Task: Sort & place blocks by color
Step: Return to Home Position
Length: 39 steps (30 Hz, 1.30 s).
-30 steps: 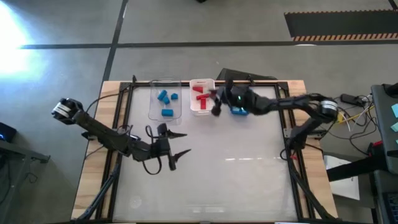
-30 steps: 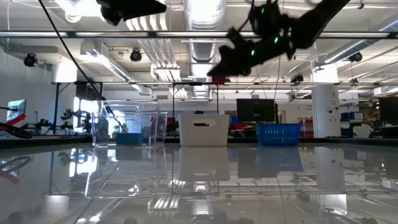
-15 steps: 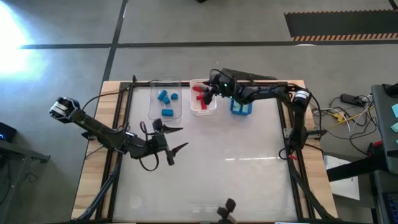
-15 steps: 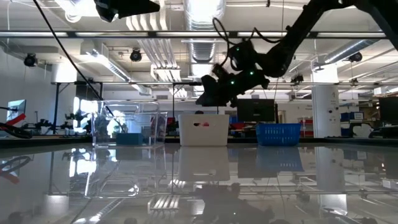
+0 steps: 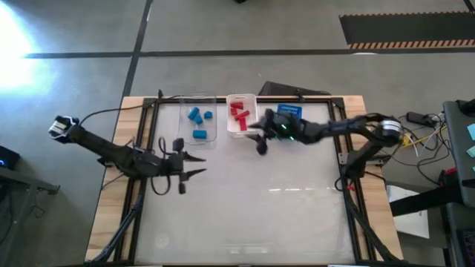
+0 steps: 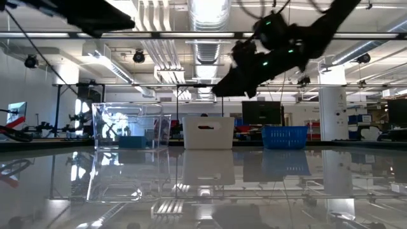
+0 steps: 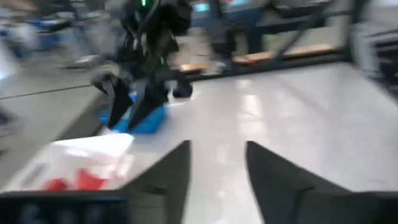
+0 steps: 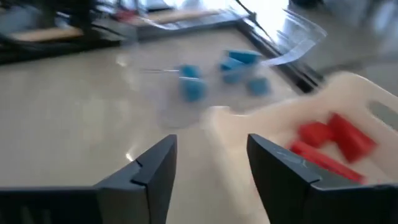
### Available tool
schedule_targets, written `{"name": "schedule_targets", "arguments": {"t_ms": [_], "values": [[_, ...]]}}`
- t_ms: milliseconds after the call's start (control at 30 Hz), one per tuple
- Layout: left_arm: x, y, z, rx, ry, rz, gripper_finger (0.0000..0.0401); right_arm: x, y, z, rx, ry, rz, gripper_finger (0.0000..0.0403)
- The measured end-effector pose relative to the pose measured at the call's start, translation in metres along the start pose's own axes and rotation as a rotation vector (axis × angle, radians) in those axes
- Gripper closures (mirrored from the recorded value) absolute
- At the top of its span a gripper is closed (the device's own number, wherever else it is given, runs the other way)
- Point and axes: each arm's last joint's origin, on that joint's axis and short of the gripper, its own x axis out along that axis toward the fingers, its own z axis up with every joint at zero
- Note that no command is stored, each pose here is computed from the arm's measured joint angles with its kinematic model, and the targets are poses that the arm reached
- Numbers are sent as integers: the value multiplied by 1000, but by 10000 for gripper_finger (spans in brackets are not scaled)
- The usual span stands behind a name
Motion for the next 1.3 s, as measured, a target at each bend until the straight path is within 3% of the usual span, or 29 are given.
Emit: {"name": "schedule_targets", "arguments": {"t_ms": [67,200,333,667,900,1000,1300], "values": [[-5,7,-13,-15,-22,-84,307,-18,16,-10,-26,-53,46,226],[-15,23,-38,-65,-77,-121,390,-56,32,-35,-105,-106,121,251],[-24,36,-57,-96,-121,-104,392,-93,34,-51,-124,-180,182,274],[-37,48,-81,-111,-146,-54,401,-158,34,-74,-207,-374,169,328],[-45,49,-96,-128,-176,-51,401,-180,34,-92,-250,-448,158,360],[-48,50,-100,-141,-215,-44,401,-193,34,-90,-289,-539,142,369],[-52,51,-108,-207,-273,-45,401,-211,34,-89,-356,-620,87,376]]}}
